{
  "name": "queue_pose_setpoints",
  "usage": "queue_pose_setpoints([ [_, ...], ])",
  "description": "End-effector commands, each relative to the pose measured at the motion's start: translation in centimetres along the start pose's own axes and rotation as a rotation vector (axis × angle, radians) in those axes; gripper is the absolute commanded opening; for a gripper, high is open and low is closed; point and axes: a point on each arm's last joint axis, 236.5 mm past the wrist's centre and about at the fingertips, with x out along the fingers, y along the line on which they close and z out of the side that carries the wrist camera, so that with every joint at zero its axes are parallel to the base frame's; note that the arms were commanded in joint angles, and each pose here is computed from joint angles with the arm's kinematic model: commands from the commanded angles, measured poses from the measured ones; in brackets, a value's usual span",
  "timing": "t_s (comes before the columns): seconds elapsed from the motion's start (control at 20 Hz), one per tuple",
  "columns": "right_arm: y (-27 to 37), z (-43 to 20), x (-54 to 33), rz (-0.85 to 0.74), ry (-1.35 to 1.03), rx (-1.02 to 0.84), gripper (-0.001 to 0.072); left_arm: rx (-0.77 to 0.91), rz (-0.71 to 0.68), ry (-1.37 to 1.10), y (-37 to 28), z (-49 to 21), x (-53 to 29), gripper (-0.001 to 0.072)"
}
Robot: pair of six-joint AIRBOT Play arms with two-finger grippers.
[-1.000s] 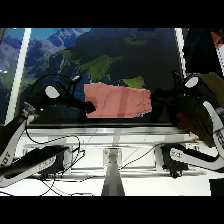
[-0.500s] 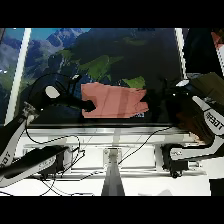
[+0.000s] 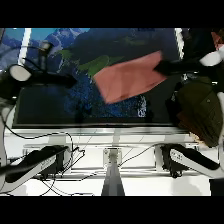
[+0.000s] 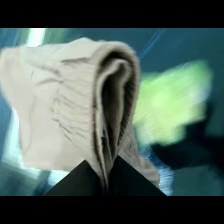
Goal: Fold the clothes and pants, and hang the long-sleeved shirts on hangers.
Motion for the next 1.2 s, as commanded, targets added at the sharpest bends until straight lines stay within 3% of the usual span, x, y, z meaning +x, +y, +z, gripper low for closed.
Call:
queue_pose_setpoints([
  [0.0,-5.3,4.3,-13.4,-0.353,-0.271,0.075,0.0025,0.019,0.105,-0.115,2.5,2.8,-4.8,0.0688],
  [0.3,-13.9,-7.6,-28.4,-0.804,-0.276,0.633,0.0025,0.017,0.107,-0.126,2.5,3.0,-5.2,0.0688],
  [0.55,-14.8,-15.3,-35.2,-1.003,-0.328,0.954,0.0025,0.017,0.107,-0.126,2.5,3.0,-5.2,0.0688],
  [0.75,-15.4,-18.4,-37.7,-1.096,-0.348,1.088,0.0044,0.017,0.107,-0.126,2.5,3.0,-5.2,0.0688],
  [0.8,-15.6,-18.4,-37.9,-1.103,-0.354,1.093,0.0089,0.017,0.107,-0.126,2.5,3.0,-5.2,0.0688],
  [0.85,-15.8,-18.4,-38.3,-1.119,-0.365,1.089,0.0233,0.017,0.107,-0.126,2.5,3.0,-5.2,0.0688],
  [0.95,-16.5,-17.8,-39.2,-1.152,-0.408,1.060,0.0711,0.017,0.107,-0.126,2.5,3.0,-5.2,0.0688],
  [1.15,-17.3,-15.4,-38.7,-1.091,-0.480,1.011,0.0675,0.017,0.107,-0.126,2.4,3.0,-5.2,0.0688],
])
